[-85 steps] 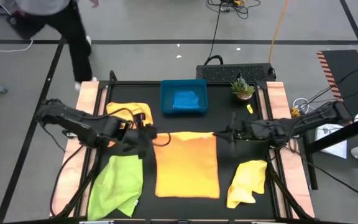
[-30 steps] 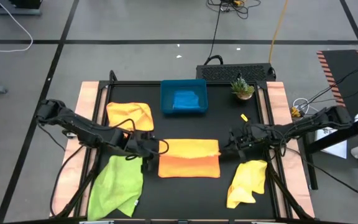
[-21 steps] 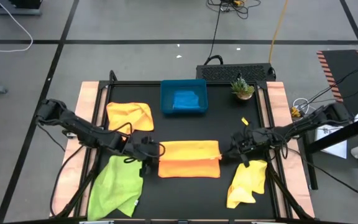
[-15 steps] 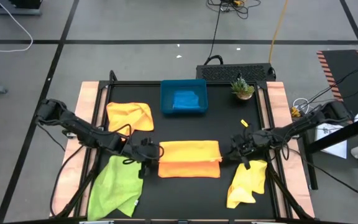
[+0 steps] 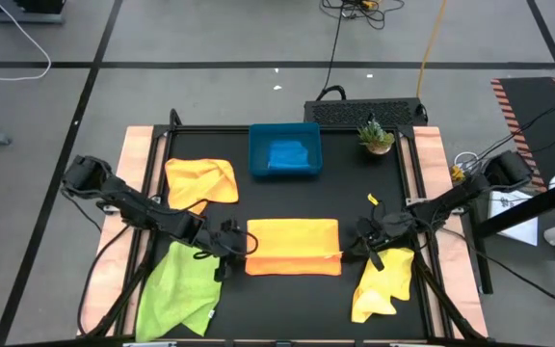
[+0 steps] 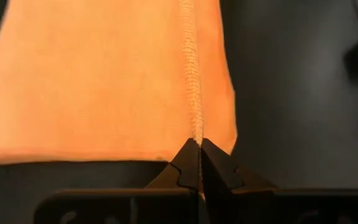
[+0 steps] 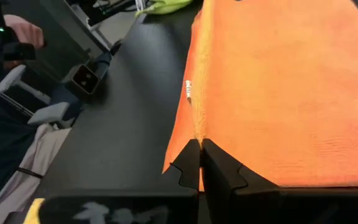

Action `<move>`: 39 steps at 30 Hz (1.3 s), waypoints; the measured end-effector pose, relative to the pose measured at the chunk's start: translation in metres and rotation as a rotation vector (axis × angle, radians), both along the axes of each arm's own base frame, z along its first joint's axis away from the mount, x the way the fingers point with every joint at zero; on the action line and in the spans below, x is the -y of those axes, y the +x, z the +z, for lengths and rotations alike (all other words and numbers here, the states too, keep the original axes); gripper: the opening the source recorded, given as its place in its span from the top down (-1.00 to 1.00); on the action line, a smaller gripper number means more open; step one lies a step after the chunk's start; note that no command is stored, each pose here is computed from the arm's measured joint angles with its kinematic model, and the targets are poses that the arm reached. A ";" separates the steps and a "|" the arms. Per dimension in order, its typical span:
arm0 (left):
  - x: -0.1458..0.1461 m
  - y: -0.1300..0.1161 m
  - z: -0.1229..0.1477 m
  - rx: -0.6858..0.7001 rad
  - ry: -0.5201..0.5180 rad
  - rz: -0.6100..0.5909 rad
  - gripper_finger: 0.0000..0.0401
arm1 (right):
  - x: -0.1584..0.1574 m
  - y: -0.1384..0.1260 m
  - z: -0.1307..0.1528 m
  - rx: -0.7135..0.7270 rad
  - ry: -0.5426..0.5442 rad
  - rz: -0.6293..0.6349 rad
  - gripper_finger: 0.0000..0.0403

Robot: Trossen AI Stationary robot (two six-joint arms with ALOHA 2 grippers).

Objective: Fold microfiber towels
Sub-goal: Fold the right orange microfiber cloth

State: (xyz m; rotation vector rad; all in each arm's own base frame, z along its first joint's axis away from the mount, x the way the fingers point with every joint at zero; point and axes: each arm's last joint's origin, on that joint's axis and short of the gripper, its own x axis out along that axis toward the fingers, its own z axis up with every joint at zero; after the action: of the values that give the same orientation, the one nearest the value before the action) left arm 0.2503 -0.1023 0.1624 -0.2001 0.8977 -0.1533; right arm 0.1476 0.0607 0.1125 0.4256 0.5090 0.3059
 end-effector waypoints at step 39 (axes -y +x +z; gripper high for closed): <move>-0.036 0.033 -0.007 0.045 0.095 0.140 0.03 | 0.023 0.035 0.007 -0.115 -0.162 -0.164 0.50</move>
State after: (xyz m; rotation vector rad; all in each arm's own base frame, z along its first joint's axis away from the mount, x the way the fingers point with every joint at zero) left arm 0.2832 -0.0658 0.1551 -0.1700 0.8409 0.0149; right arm 0.1827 0.0373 0.1190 0.3258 0.6026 0.0811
